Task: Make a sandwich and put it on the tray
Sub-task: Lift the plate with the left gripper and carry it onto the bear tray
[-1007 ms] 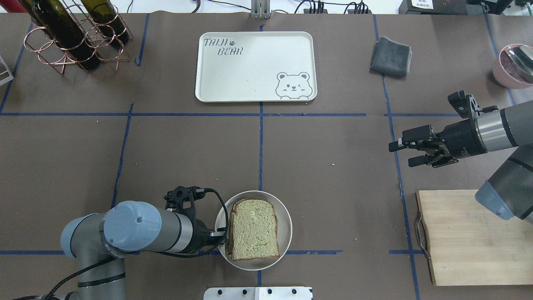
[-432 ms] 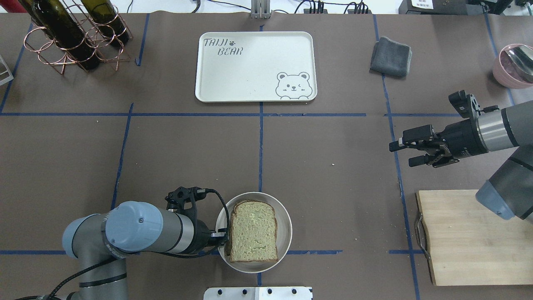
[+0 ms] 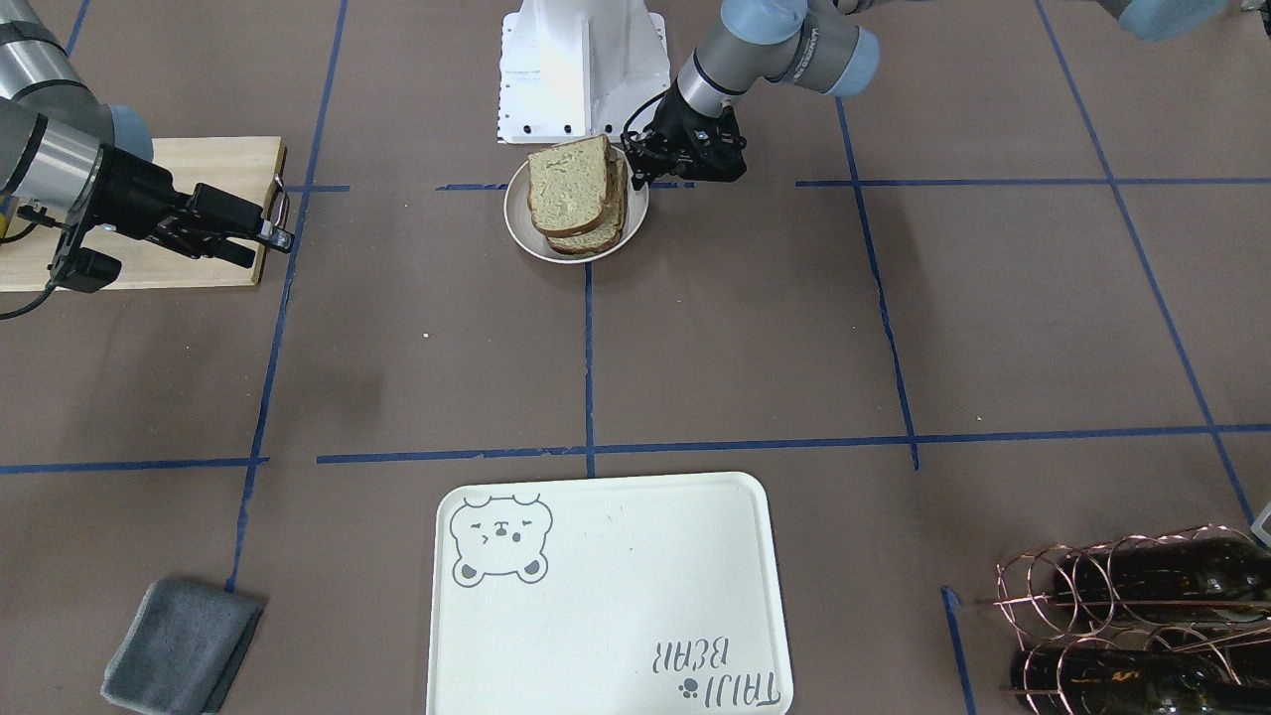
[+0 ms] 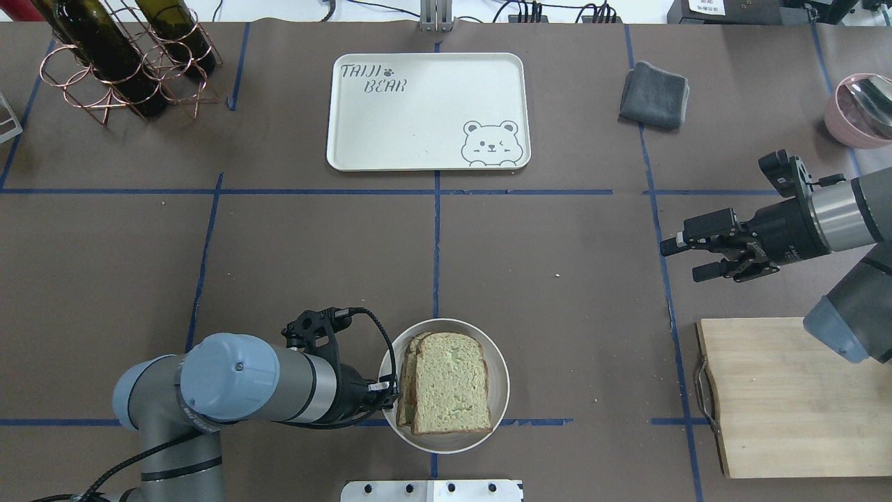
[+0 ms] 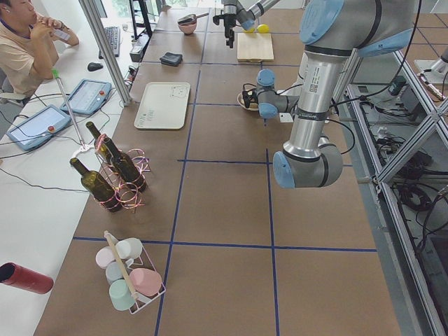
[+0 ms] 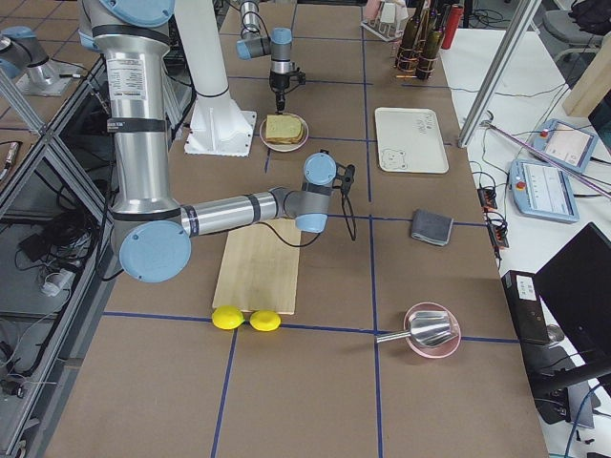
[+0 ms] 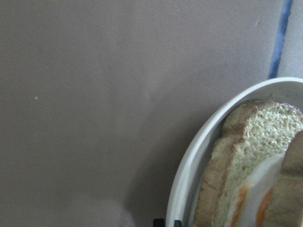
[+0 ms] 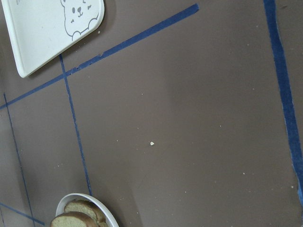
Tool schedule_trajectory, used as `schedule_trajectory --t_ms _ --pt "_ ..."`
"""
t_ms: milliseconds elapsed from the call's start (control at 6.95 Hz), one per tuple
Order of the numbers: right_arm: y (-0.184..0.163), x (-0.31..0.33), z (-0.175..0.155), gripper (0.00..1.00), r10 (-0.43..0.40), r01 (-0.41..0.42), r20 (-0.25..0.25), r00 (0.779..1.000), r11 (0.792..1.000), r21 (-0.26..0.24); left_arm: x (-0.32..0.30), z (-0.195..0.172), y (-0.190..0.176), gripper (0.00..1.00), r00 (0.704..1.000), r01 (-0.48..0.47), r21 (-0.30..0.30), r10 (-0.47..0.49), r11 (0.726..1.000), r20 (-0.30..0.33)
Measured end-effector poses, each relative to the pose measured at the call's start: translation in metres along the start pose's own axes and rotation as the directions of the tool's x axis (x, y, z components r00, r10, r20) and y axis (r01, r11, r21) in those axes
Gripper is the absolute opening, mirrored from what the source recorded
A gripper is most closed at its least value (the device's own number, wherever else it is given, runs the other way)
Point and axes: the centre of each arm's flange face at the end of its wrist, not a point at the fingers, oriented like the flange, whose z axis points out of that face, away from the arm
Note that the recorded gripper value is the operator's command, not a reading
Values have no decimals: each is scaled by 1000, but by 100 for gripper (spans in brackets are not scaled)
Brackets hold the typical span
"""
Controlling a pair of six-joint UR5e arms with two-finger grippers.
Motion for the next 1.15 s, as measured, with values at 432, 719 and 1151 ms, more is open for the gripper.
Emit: schedule_trajectory --t_ms 432,719,1151 --pt "-2 6 -11 100 10 -10 -2 1000 1000 10 47 -26 -47 0 972 219 59 -213 974 -96" --pt "-1 18 -24 100 17 -17 -3 1000 999 29 78 -37 -114 0 921 376 132 -356 917 -157" --pt "6 34 -36 100 12 -12 4 1000 999 36 128 -18 -231 0 781 624 229 -587 747 -214"
